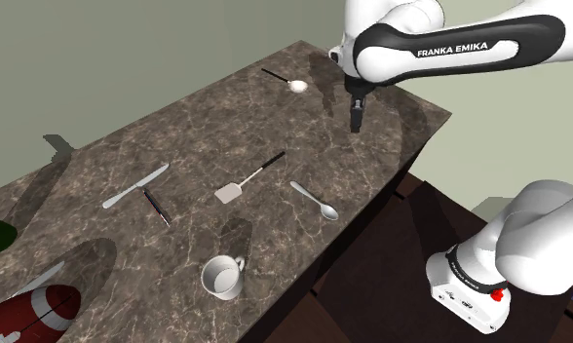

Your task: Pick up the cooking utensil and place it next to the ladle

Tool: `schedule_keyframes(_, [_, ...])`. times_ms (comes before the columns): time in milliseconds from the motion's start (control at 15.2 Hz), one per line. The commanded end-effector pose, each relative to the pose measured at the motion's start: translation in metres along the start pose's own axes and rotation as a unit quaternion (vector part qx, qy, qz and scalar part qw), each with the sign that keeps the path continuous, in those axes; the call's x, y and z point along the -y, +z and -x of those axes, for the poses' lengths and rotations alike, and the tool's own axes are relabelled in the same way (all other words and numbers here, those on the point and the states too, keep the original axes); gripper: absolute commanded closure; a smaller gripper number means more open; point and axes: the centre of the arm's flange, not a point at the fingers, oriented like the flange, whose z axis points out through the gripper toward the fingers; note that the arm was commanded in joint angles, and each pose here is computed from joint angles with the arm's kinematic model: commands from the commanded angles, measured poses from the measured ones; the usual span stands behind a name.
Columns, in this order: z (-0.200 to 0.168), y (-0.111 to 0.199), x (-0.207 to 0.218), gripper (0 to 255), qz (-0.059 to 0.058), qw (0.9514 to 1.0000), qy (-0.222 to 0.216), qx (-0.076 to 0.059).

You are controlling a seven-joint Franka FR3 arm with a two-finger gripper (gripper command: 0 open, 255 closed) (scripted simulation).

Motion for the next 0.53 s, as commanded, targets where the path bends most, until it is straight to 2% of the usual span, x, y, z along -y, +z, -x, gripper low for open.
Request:
schedule_keyframes(0, [-0.022, 0.011, -0.006, 0, 0.002, 0.9993, -0.036, -0.004])
schedule_keyframes(198, [-0.057, 0.025, -0.006, 0, 0.005, 0.9960, -0.089, -0.009])
schedule_keyframes(462, [-0.104, 0.043, -0.001, 0, 0.009, 0.9873, -0.158, -0.016])
